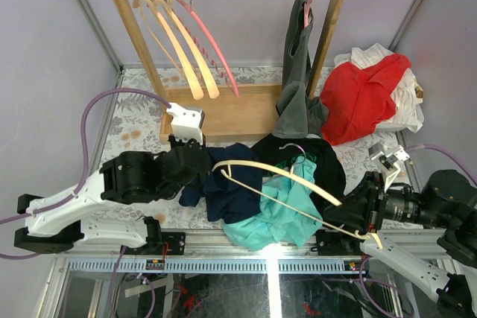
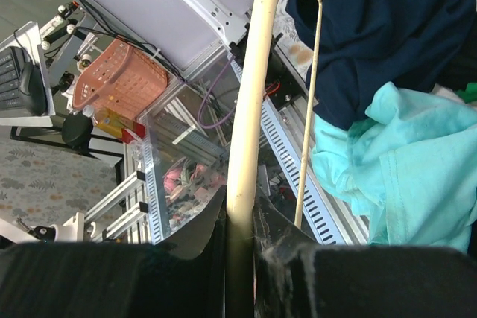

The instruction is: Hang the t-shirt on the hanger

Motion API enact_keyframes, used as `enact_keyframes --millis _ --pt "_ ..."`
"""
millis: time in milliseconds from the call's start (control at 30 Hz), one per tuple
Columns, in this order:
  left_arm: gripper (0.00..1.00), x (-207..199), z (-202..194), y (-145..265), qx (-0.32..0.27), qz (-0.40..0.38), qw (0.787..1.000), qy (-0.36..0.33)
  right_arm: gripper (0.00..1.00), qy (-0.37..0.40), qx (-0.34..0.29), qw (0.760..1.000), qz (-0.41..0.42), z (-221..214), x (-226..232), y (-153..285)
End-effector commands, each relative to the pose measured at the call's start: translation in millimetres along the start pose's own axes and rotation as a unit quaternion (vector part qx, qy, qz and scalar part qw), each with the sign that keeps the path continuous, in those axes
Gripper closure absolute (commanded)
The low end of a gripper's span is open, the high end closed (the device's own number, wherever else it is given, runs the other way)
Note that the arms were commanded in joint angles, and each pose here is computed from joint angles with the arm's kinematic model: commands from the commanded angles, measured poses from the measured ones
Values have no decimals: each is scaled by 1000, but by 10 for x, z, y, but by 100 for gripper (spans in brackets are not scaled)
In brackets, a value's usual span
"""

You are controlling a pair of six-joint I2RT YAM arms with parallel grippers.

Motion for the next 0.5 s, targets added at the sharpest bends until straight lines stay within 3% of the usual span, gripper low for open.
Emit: enact_keyframes --millis 0,467 --pt "100 -76 225 61 -32 -15 999 28 100 -1 -22 999 37 83 116 -20" --pt "100 -705 506 174 -22 -108 994 12 100 2 -20 997 68 150 -54 -436"
Point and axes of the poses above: each gripper's point midway between its finger pads, its own y axis back along the fingers, its own x axis along the line the jaws close on, z = x × y, the point moved 1 cm from there along y, back along the fingers, and after that the axes turned 14 degrees about y, right-handed, at the moved point
